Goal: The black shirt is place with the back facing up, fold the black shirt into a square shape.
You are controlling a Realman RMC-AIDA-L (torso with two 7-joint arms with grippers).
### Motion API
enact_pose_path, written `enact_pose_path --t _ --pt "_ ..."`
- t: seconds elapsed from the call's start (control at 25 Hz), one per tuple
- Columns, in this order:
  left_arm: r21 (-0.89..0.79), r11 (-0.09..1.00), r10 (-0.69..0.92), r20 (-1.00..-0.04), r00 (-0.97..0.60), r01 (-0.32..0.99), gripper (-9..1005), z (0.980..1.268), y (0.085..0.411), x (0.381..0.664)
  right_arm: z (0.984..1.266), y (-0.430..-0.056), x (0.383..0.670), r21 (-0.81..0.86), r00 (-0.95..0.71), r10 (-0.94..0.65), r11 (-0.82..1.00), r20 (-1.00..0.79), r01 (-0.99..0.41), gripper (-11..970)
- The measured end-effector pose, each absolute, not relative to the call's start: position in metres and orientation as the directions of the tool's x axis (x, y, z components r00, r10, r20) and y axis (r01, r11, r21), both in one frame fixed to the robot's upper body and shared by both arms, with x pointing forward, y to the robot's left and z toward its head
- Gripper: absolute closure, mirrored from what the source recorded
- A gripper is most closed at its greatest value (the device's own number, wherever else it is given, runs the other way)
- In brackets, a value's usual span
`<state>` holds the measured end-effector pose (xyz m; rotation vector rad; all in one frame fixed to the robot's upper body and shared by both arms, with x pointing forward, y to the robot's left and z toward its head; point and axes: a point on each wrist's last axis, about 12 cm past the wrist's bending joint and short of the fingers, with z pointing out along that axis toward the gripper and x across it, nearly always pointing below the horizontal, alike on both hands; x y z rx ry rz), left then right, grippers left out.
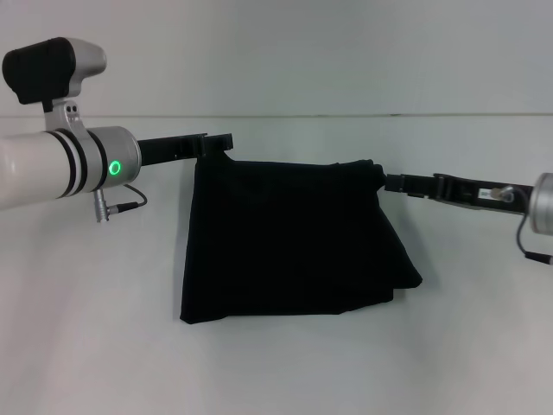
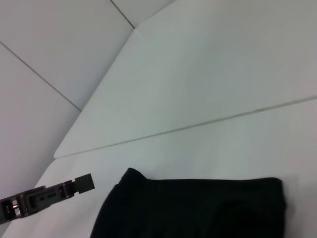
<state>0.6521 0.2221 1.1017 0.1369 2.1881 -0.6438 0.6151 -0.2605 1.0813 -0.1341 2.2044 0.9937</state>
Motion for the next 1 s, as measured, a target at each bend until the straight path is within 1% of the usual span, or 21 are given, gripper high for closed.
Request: enact_pose_path --t 0.28,0.48,0.72,1.0 --pt "-0.423 0.867 -0.143 -0.718 -0.681 0.264 314 1.092 0.224 0.651 1.086 -0.280 0.607 0.634 -0.772 0.154 0.678 -0.617 -0.371 380" --pt "-0.419 0.879 -0.147 -0.692 -0.706 0.227 314 1.082 0.222 0.653 1.089 -0.286 0.607 0.635 -0.772 0.162 0.682 -0.615 -0.363 147" --pt "-0.403 0.890 -0.149 -0.701 -0.698 0.215 315 1.081 0.218 0.656 1.089 -0.286 0.608 0.634 -0.773 0.156 0.682 -0.614 -0.365 117" --pt "-0.434 0.857 -0.110 -0.679 -0.726 0.277 315 1.083 0.202 0.653 1.087 -0.284 0.606 0.631 -0.781 0.137 0.681 -0.609 -0.372 120"
